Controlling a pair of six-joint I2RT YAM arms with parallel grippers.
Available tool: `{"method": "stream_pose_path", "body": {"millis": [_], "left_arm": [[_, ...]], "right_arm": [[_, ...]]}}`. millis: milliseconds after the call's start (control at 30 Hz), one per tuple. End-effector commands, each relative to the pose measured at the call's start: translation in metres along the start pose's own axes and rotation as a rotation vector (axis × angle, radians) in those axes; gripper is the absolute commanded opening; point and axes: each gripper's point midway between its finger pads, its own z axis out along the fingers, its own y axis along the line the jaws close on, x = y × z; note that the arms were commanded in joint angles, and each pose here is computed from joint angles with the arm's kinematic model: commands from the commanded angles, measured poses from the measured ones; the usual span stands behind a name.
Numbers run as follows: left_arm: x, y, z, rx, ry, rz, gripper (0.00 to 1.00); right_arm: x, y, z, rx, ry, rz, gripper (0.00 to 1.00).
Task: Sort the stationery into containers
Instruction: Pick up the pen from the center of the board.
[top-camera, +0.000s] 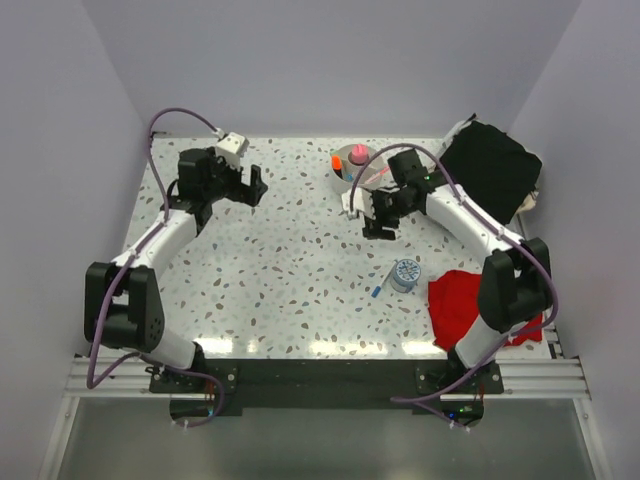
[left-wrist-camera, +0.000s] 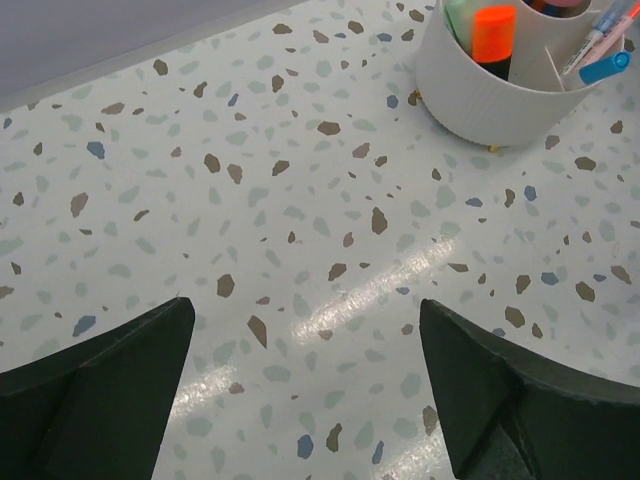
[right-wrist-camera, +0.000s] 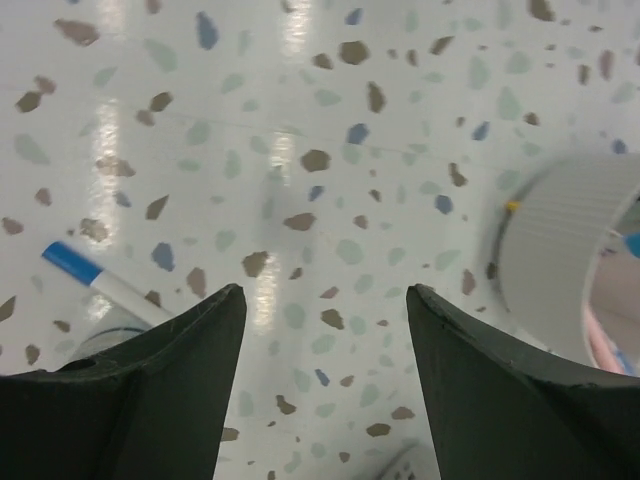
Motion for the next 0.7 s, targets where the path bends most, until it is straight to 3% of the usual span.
{"method": "stream_pose_path", "body": {"millis": [0,67,167,433,667], "left_arm": [[-0.01,0.0,-0.013,-0.039,-0.049,-0.026,1.0],[-0.005,0.004,-0.014,-0.062,-0.036,-0.026,1.0],[-0.001,0.013,-0.014,-0.112,-0.017,-0.018,1.0],[-0.003,0.016,-0.011,-0.119,-0.008,-0.01,1.0],[-0.005,0.021,-0.01,-0.137,-0.008,-0.014,1.0]], "right_arm": [[0.004,0.059,0.01,-0.17,0.037,-0.336,0.7],[0.001,0.07,0.014,-0.192,0.033,-0.467,0.7],[0.007,0.086,0.024,-0.244,0.026,-0.525,0.67],[0.023,0.11,0.032,-0.402,0.066,-0.588,0.59],[0.03,0.122,0.038,-0.453,0.085,-0.59,0.43]]}}
